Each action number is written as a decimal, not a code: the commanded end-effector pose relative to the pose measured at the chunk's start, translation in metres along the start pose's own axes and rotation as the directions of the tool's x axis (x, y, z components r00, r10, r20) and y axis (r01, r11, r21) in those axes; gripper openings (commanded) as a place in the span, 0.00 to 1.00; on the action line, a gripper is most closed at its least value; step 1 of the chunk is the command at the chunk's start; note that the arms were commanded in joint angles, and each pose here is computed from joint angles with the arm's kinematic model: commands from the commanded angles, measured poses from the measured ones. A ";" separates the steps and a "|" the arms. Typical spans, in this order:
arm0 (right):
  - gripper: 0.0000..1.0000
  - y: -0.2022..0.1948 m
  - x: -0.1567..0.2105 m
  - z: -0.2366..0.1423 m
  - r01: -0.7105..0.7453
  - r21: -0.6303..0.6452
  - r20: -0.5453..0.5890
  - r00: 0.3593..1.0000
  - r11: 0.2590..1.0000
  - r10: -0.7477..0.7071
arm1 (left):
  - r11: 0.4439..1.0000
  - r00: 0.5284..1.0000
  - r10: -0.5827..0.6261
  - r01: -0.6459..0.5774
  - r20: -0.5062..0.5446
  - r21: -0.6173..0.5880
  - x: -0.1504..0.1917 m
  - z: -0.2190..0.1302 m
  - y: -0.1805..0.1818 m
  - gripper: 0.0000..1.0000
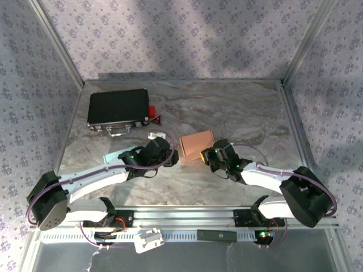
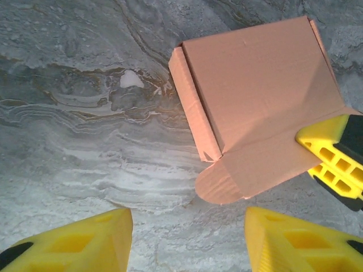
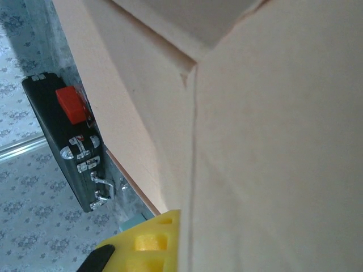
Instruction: Fold the paper box
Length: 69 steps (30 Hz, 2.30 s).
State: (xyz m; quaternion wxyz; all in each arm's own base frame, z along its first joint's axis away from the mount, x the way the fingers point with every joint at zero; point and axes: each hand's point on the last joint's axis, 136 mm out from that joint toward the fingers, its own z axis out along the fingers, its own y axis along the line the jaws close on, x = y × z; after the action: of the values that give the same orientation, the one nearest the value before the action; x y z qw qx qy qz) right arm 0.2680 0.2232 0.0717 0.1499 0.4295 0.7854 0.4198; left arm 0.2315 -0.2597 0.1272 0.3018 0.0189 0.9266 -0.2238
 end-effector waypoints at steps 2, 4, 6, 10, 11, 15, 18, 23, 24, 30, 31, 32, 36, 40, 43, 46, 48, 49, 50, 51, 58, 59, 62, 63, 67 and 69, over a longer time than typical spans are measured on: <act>0.22 -0.031 -0.004 -0.006 0.039 0.118 0.000 0.999 0.992 -0.039 | 0.997 1.000 -0.017 0.017 0.002 0.080 -0.017 0.006 -0.020 0.53; 0.36 -0.032 -0.005 -0.011 0.060 0.140 0.007 0.998 0.988 -0.062 | 0.997 1.000 -0.017 0.018 -0.009 0.075 -0.019 0.011 -0.019 0.53; 0.47 -0.030 -0.008 -0.019 0.090 0.146 0.022 0.995 0.985 -0.094 | 0.997 0.999 -0.020 0.022 -0.026 0.079 -0.020 0.017 -0.018 0.53; 0.60 -0.003 -0.019 -0.046 0.278 0.150 0.057 0.955 0.949 -0.289 | 0.993 0.995 -0.055 0.063 -0.087 0.096 -0.026 0.029 -0.008 0.56; 0.62 0.006 -0.024 -0.058 0.363 0.170 0.064 0.924 0.916 -0.377 | 0.991 0.990 -0.078 0.089 -0.120 0.097 -0.028 0.033 -0.002 0.56; 0.68 0.036 -0.032 -0.086 0.608 0.129 -0.033 0.792 0.783 -0.609 | 0.987 0.968 -0.105 0.130 -0.228 0.097 -0.031 0.045 0.008 0.56; 0.70 0.056 -0.035 -0.097 0.728 0.035 -0.107 0.684 0.685 -0.721 | 0.984 0.967 -0.101 0.132 -0.233 0.119 -0.036 0.051 0.002 0.56; 0.71 0.054 -0.069 -0.094 0.785 0.127 -0.156 0.619 0.606 -0.769 | 0.980 0.960 -0.136 0.167 -0.245 0.111 -0.036 0.070 0.002 0.56; 0.72 0.054 -0.075 -0.089 0.782 0.130 -0.160 0.624 0.610 -0.765 | 0.979 0.958 -0.148 0.177 -0.248 0.102 -0.036 0.074 0.005 0.56; 0.77 0.054 -0.101 -0.049 0.756 0.107 -0.204 0.653 0.646 -0.730 | 0.967 0.939 -0.200 0.235 -0.279 0.100 -0.033 0.094 0.008 0.54; 0.77 0.053 -0.103 -0.043 0.755 0.106 -0.217 0.653 0.647 -0.726 | 0.964 0.938 -0.206 0.243 -0.280 0.104 -0.033 0.096 0.007 0.54; 0.77 0.052 -0.104 -0.037 0.755 0.101 -0.227 0.651 0.648 -0.724 | 0.961 0.937 -0.210 0.250 -0.279 0.117 -0.033 0.098 0.005 0.53; 0.76 0.042 -0.108 -0.019 0.744 0.095 -0.263 0.659 0.661 -0.704 | 0.952 0.935 -0.228 0.273 -0.272 0.139 -0.035 0.101 0.000 0.51; 0.76 0.028 -0.107 -0.004 0.724 0.066 -0.299 0.671 0.687 -0.678 | 0.939 0.939 -0.257 0.298 -0.229 0.169 -0.038 0.092 -0.003 0.51; 0.75 0.017 -0.106 0.002 0.713 0.060 -0.320 0.677 0.699 -0.663 | 0.932 0.937 -0.253 0.303 -0.239 0.200 -0.037 0.092 -0.012 0.52; 0.75 0.013 -0.104 0.006 0.694 0.037 -0.326 0.688 0.719 -0.648 | 0.938 0.926 -0.245 0.302 -0.285 0.173 -0.026 0.104 -0.011 0.50; 0.75 0.011 -0.102 0.008 0.685 0.023 -0.333 0.692 0.728 -0.640 | 0.935 0.923 -0.255 0.311 -0.288 0.169 -0.022 0.111 -0.008 0.47; 0.75 0.010 -0.101 0.009 0.682 0.019 -0.335 0.693 0.731 -0.638 | 0.933 0.922 -0.259 0.316 -0.287 0.174 -0.021 0.112 -0.008 0.45; 0.75 0.008 -0.101 0.010 0.679 0.015 -0.339 0.694 0.734 -0.635 | 0.930 0.922 -0.264 0.321 -0.284 0.178 -0.021 0.114 -0.008 0.43; 0.75 0.007 -0.100 0.011 0.675 0.007 -0.342 0.695 0.738 -0.632 | 0.929 0.921 -0.267 0.325 -0.286 0.180 -0.020 0.115 -0.007 0.41; 0.76 0.000 -0.092 0.014 0.646 -0.039 -0.362 0.702 0.763 -0.613 | 0.930 0.918 -0.283 0.333 -0.276 0.156 -0.011 0.120 0.005 0.25; 0.76 0.000 -0.091 0.014 0.645 -0.046 -0.362 0.701 0.763 -0.614 | 0.929 0.917 -0.289 0.338 -0.274 0.150 -0.009 0.121 0.009 0.24; 0.77 -0.003 -0.088 0.013 0.632 -0.070 -0.368 0.703 0.772 -0.609 | 0.927 0.913 -0.302 0.349 -0.275 0.140 -0.003 0.122 0.017 0.24; 0.77 -0.001 -0.085 0.014 0.624 -0.091 -0.370 0.702 0.776 -0.609 | 0.925 0.911 -0.308 0.354 -0.274 0.137 -0.002 0.122 0.020 0.24; 0.77 0.004 -0.076 0.013 0.596 -0.155 -0.377 0.701 0.788 -0.605 | 0.918 0.907 -0.334 0.375 -0.257 0.130 0.003 0.119 0.032 0.22; 0.78 0.006 -0.071 0.012 0.582 -0.183 -0.380 0.701 0.792 -0.603 | 0.916 0.904 -0.341 0.382 -0.258 0.124 0.005 0.119 0.038 0.21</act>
State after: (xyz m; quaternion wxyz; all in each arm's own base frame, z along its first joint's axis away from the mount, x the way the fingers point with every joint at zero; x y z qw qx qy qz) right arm 0.3240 0.1663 0.0557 0.1230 0.0513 0.9000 0.4149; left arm 0.3099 -0.2975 0.0483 0.1632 -0.0796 0.9049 -0.3849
